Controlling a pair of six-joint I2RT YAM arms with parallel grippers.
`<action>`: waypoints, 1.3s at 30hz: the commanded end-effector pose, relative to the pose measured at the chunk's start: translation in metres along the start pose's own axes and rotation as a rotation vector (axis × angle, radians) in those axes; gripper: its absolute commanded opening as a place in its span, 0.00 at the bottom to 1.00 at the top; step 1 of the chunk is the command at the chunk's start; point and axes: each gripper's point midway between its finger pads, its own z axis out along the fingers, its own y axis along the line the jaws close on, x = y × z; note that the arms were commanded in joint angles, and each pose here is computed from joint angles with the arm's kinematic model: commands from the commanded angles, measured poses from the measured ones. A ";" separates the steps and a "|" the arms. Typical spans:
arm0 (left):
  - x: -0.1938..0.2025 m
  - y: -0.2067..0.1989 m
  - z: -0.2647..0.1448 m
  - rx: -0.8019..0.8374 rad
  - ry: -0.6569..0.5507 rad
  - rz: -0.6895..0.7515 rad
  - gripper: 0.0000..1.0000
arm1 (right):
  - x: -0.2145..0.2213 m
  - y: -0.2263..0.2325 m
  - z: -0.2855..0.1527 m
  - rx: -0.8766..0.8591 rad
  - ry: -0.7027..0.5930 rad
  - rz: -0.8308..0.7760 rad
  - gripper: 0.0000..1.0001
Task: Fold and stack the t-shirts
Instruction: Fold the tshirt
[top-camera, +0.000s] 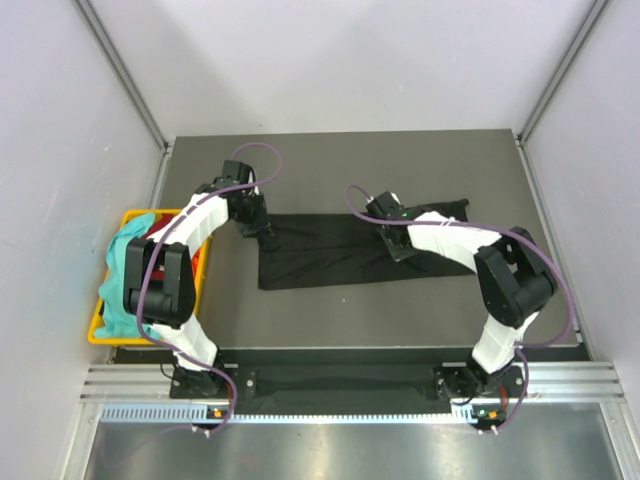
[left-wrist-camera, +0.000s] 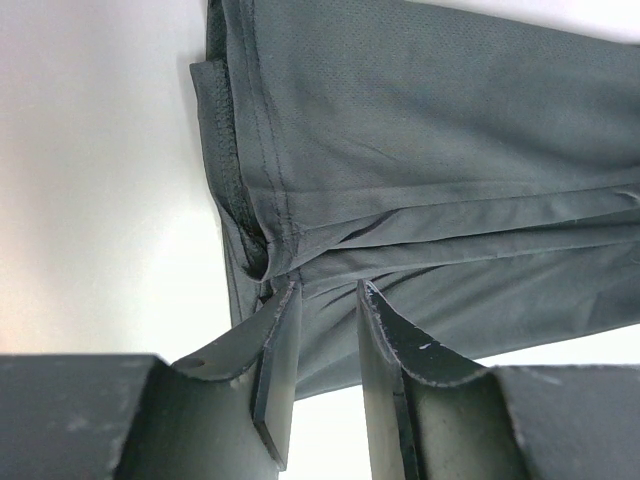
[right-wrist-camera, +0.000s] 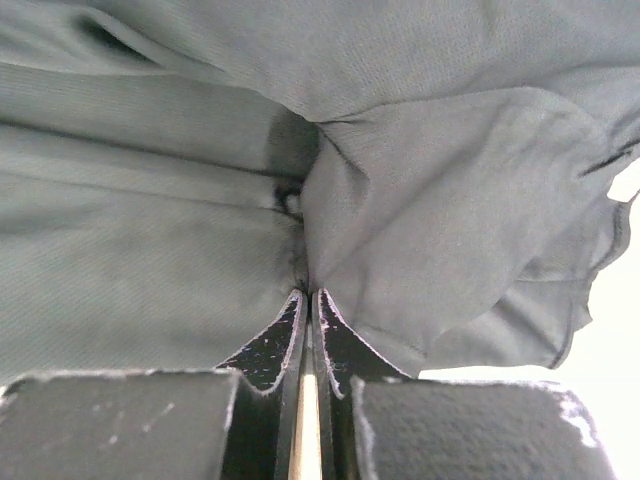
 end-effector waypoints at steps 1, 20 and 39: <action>-0.012 -0.003 -0.004 0.010 -0.047 0.009 0.34 | -0.027 0.000 -0.027 -0.101 -0.105 0.079 0.00; -0.013 -0.006 -0.003 0.030 -0.043 0.011 0.35 | -0.019 0.016 -0.035 -0.332 -0.088 0.176 0.32; -0.051 -0.012 0.041 0.005 -0.038 -0.020 0.35 | -0.045 -0.179 0.015 -0.184 -0.220 0.956 0.37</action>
